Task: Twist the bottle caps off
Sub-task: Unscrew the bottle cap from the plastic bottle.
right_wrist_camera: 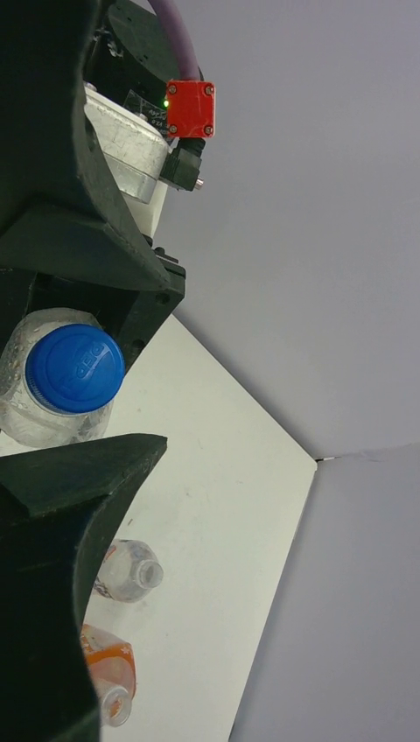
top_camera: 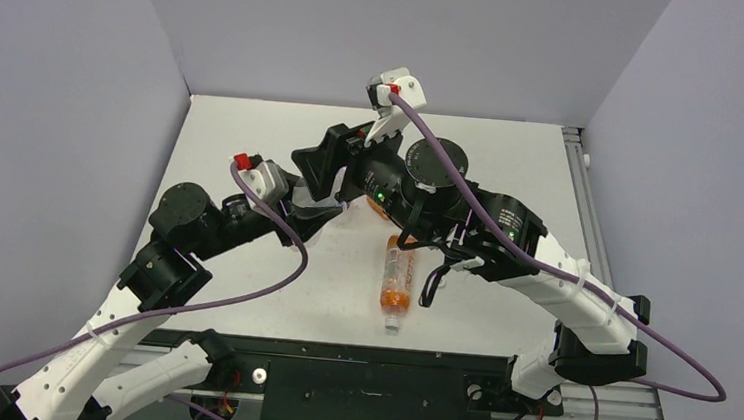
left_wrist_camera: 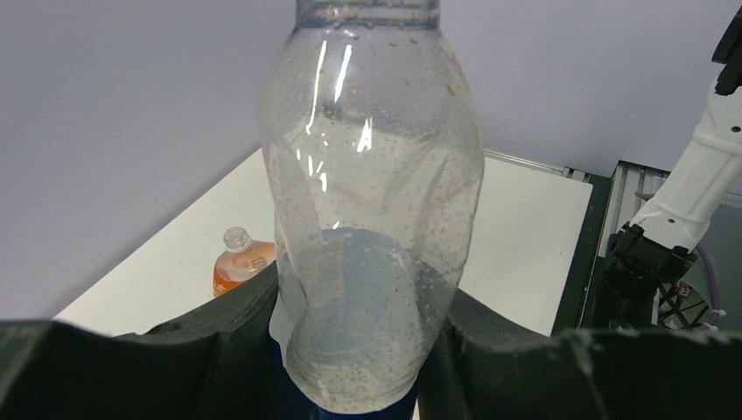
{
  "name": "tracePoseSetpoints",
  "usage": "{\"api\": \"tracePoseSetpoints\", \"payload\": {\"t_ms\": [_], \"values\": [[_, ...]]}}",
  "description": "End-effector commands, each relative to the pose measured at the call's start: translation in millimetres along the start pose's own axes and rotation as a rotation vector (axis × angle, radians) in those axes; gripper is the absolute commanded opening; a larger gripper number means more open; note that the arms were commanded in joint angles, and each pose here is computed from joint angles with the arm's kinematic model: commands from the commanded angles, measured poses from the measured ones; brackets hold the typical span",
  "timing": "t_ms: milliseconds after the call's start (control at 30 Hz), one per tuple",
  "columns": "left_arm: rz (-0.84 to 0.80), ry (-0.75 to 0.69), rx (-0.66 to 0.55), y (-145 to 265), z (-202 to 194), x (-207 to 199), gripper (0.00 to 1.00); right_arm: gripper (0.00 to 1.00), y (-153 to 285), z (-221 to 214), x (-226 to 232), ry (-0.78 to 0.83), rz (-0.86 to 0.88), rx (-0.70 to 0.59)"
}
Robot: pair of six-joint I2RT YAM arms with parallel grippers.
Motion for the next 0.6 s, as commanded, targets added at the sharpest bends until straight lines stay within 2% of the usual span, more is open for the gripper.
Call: {"api": "tracePoseSetpoints", "payload": {"t_ms": [0, 67, 133, 233, 367, 433, 567], "values": [[0.010, -0.001, -0.060, 1.8, 23.1, 2.7, 0.01, 0.58, 5.6, 9.0, -0.7, -0.012, 0.004, -0.022], [0.008, 0.008, -0.061, 1.9, 24.3, 2.4, 0.00, 0.57, 5.2, 9.6, -3.5, -0.009, -0.009, -0.028], [0.008, 0.008, -0.065, 2.7, 26.4, 2.2, 0.00, 0.49, 5.2, 11.0, -5.1, -0.012, -0.016, -0.038], [0.009, 0.015, -0.066, 3.0, 27.1, 2.2, 0.00, 0.26, 7.8, 14.8, -5.2, -0.021, -0.008, -0.057], [0.012, 0.037, -0.074, 1.9, 30.9, 2.6, 0.00, 0.05, 9.6, 16.9, -5.8, 0.007, -0.005, -0.055], [0.007, 0.062, -0.084, 1.0, 35.5, 1.8, 0.00, 0.00, 11.6, 17.5, -4.8, 0.035, 0.012, -0.051], [-0.045, 0.122, -0.114, 1.3, 47.5, -6.8, 0.00, 0.00, 25.6, 32.0, 1.9, 0.068, 0.112, -0.067]]}}
Point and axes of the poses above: each gripper's point midway between its finger pads, its own y axis back along the fingers, its own x axis along the line the jaws close on, z = x × y, the point moved 2 cm from there along y, back along the fingers, and after that the axes turned 11 degrees about -y, right-handed, at the moved point
